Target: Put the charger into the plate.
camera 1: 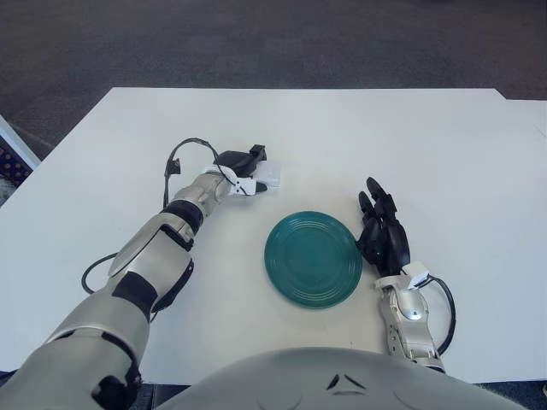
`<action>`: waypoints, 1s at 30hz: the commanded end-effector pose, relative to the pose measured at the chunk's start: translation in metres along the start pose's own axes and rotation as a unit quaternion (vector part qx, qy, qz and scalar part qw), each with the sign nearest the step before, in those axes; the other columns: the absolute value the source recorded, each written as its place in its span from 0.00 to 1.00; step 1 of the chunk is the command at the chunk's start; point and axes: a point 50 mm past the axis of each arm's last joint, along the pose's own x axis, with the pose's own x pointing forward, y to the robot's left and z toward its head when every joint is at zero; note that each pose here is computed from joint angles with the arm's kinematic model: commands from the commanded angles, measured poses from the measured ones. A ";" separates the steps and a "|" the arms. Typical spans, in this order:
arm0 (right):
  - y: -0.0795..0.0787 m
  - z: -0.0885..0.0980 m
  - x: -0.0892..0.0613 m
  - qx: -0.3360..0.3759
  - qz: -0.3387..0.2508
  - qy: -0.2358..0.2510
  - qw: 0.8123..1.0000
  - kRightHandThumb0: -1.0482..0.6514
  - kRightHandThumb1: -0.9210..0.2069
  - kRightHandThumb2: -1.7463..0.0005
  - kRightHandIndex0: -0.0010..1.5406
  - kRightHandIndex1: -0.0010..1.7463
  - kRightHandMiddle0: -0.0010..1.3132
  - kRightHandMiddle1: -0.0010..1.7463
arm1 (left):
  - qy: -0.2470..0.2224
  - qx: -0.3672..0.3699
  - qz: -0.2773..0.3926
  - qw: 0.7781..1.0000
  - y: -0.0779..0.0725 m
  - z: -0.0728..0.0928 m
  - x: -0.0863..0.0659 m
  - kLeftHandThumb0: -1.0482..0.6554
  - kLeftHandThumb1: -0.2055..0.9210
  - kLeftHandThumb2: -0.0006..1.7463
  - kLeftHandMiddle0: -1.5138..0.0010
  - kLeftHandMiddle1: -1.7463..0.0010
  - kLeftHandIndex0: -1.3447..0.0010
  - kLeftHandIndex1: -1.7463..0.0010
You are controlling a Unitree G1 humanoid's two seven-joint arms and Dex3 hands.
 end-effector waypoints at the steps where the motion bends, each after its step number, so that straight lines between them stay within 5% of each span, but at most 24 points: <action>1: -0.007 -0.040 -0.027 0.009 -0.022 0.116 0.993 0.10 0.00 0.47 0.08 0.00 0.00 0.18 | 0.010 0.008 -0.042 0.999 -0.028 -0.004 -0.009 0.35 1.00 0.36 0.41 0.00 0.43 0.00; 7: -0.009 -0.039 -0.027 0.013 -0.030 0.108 0.994 0.11 0.00 0.47 0.09 0.00 0.00 0.19 | -0.001 0.003 -0.019 1.000 -0.022 0.000 -0.007 0.36 1.00 0.37 0.42 0.00 0.44 0.00; 14: -0.012 -0.040 -0.028 0.018 -0.036 0.111 0.993 0.10 0.00 0.47 0.09 0.00 0.00 0.21 | -0.056 -0.057 0.092 0.993 0.069 0.013 -0.002 0.36 1.00 0.36 0.42 0.00 0.45 0.00; 17: -0.013 -0.040 -0.028 0.019 -0.039 0.113 0.993 0.10 0.00 0.47 0.10 0.00 0.00 0.21 | -0.070 -0.066 0.115 0.989 0.090 0.024 -0.006 0.36 1.00 0.35 0.41 0.00 0.46 0.00; 20: -0.013 -0.041 -0.028 0.010 -0.037 0.116 0.993 0.10 0.00 0.47 0.10 0.00 0.00 0.22 | -0.101 -0.057 0.140 0.983 0.110 0.041 -0.025 0.36 1.00 0.34 0.40 0.00 0.45 0.00; 30: -0.014 -0.041 -0.032 0.001 -0.030 0.124 0.992 0.09 0.00 0.48 0.10 0.00 0.00 0.22 | -0.135 -0.023 0.147 0.980 0.124 0.045 -0.044 0.35 1.00 0.34 0.39 0.00 0.41 0.00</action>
